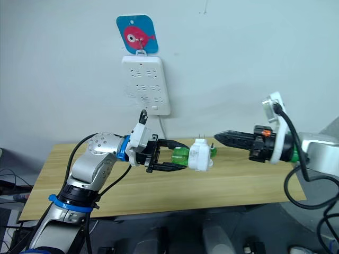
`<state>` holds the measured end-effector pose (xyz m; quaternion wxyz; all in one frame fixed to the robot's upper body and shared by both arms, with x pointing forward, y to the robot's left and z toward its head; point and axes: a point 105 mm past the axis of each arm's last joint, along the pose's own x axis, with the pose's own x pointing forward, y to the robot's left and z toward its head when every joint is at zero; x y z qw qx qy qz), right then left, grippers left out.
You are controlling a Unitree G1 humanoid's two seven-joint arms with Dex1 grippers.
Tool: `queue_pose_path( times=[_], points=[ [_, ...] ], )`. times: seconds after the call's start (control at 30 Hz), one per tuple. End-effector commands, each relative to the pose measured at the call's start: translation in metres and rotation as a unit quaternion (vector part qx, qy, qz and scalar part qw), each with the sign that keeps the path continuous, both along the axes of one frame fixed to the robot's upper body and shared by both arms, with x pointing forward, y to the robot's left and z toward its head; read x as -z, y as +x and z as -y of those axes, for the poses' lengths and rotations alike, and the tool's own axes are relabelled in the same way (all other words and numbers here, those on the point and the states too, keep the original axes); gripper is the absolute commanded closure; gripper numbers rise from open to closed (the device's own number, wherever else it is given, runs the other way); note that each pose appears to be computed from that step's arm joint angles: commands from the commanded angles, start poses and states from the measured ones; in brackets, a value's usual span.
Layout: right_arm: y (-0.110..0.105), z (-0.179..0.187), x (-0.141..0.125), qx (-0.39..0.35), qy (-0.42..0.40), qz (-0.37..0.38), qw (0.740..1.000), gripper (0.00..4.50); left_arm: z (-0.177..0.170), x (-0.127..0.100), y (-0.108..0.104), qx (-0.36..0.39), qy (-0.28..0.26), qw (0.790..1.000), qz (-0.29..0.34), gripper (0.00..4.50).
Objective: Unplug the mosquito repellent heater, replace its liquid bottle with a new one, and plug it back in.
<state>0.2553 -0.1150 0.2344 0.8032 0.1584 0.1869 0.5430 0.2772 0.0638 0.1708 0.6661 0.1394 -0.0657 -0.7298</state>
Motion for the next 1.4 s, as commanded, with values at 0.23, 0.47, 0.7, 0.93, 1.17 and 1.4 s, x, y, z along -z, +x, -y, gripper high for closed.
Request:
queue_pose_path(
  times=[0.23,0.47,0.7,0.93,1.17,1.4],
  points=[
    [0.012,-0.014,0.009,-0.026,-0.011,-0.028,0.999,4.50,0.009,-0.013,-0.010,0.020,-0.027,0.999,0.019,2.22],
    [0.012,-0.019,0.019,-0.039,-0.021,-0.047,0.998,4.50,0.011,-0.015,-0.015,0.027,-0.034,0.999,0.015,2.22],
    [0.014,-0.021,0.024,-0.045,-0.034,-0.058,0.997,4.50,0.013,-0.017,-0.017,0.031,-0.035,0.999,0.018,2.22],
    [0.013,-0.022,0.033,-0.053,-0.053,-0.076,0.994,4.50,0.015,-0.018,-0.018,0.033,-0.037,0.998,0.026,2.22],
    [0.014,-0.022,0.040,-0.054,-0.065,-0.089,0.992,4.50,0.016,-0.018,-0.020,0.036,-0.036,0.998,0.029,2.22],
    [0.016,-0.022,0.046,-0.048,-0.074,-0.093,0.992,4.50,0.016,-0.017,-0.020,0.037,-0.033,0.998,0.030,2.22]
  ],
)
